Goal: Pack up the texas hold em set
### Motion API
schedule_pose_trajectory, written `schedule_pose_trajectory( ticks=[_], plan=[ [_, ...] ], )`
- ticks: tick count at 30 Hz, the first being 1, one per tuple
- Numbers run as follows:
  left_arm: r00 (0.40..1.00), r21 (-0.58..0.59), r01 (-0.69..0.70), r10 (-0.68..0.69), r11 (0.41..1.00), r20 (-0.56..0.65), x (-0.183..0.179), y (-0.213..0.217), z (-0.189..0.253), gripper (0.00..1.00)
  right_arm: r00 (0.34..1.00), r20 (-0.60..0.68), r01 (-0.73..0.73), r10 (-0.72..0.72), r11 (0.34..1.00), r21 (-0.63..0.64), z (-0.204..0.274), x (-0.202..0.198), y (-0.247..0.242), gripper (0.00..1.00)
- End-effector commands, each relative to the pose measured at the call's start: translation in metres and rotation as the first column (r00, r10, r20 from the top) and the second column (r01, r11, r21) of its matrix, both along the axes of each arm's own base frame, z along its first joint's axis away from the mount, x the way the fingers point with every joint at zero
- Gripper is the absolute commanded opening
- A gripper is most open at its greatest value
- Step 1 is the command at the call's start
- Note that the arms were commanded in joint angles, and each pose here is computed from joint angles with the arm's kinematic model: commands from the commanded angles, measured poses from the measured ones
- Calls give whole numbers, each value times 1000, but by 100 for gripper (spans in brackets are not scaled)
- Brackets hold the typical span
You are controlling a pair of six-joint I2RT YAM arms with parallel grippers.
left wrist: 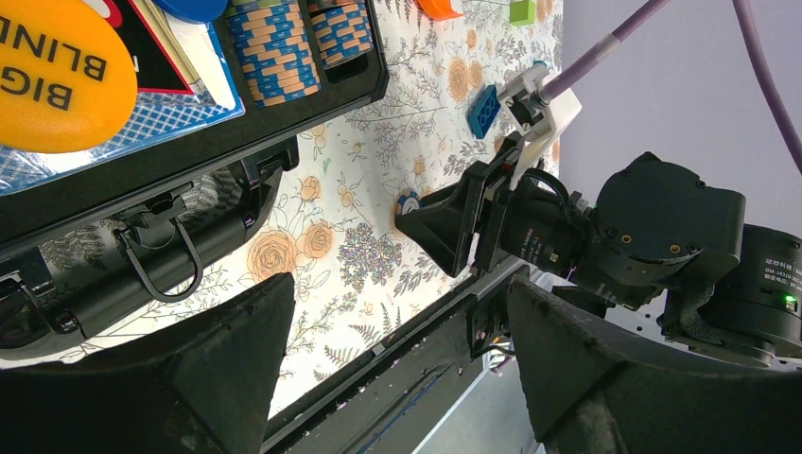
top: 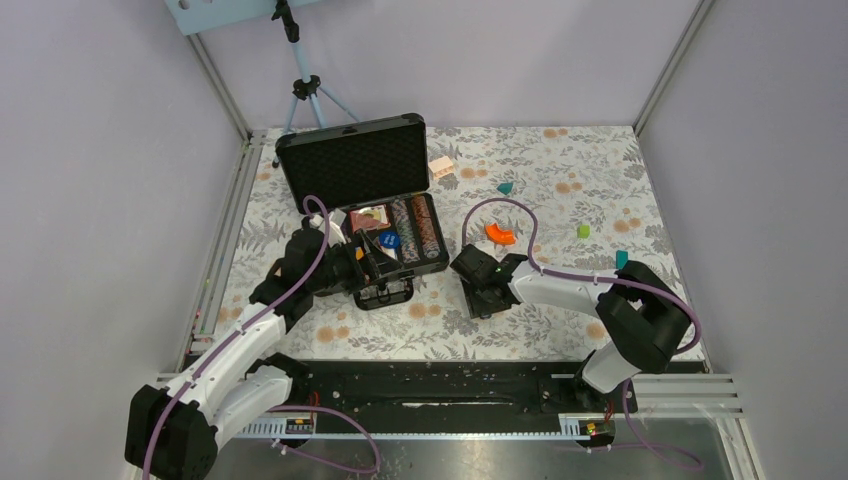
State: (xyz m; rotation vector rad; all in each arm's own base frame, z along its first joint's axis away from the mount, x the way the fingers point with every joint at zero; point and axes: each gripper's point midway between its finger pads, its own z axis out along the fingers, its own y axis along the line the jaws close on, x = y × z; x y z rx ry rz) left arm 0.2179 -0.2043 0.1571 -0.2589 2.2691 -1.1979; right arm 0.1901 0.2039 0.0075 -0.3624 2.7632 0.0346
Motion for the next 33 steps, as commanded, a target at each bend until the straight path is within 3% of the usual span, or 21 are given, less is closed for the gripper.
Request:
schedule_pose_trajectory(
  ticks=[1, 10, 33],
  plan=[
    [999, -28, 19, -18, 999, 41, 3, -4, 10, 82, 999, -33, 9, -10, 999, -39, -12, -12, -10, 48],
    [999, -33, 13, -12, 999, 38, 4, -4, 12, 82, 998, 19, -56, 55, 997, 52, 12, -2, 9, 46],
    [999, -68, 45, -44, 997, 19, -1, -18, 8, 82, 988, 93, -127, 119, 989, 77, 57, 11, 18, 47]
  ],
)
